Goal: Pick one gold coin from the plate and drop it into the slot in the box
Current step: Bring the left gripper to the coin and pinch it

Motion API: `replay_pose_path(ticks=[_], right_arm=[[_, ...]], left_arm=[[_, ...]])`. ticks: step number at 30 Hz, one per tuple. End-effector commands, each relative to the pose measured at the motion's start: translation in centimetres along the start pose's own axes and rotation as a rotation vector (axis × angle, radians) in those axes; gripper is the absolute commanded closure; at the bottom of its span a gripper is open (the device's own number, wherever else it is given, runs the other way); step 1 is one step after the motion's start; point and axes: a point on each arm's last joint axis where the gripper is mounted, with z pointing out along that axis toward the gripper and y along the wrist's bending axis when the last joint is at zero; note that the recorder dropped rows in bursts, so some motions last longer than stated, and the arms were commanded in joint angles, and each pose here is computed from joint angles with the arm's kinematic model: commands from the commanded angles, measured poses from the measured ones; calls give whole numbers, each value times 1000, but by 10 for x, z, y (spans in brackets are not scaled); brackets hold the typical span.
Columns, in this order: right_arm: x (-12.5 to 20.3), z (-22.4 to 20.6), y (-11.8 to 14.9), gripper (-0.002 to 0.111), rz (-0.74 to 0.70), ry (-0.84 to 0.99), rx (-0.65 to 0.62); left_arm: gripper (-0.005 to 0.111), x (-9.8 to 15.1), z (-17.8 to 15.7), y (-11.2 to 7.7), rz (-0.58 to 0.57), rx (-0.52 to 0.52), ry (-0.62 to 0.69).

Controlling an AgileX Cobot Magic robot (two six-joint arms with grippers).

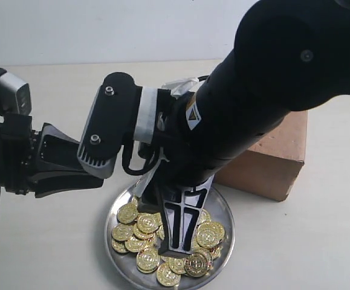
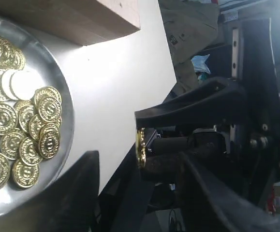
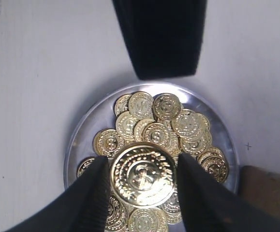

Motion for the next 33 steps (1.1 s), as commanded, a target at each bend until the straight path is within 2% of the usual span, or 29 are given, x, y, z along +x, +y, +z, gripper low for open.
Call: replay_pose_path(ticks=[1,12,16,24,29,31,33], right_arm=[[-2,-3,0,84,3,-18,12],[-6,-3,-3,84,27,-60,45],[-7,-3,-4,84,47,-74,53],[-7,-3,-4,84,47,-74,53],[-7,-3,-4,84,47,-74,53],[-7,-3,-4,84,47,-73,53],[-7,-3,-4,84,47,-73,53]], left_arm=[[58,-9,17,-8,40,41,48],[58,-10,22,-6,52,37,88],[58,-6,32,-7,78,-2,117],[58,-15,34,-11,95,-5,83],[59,-17,39,0,59,-10,101],[61,-17,40,2,51,-11,105],[72,-17,41,3,52,-11,105]])
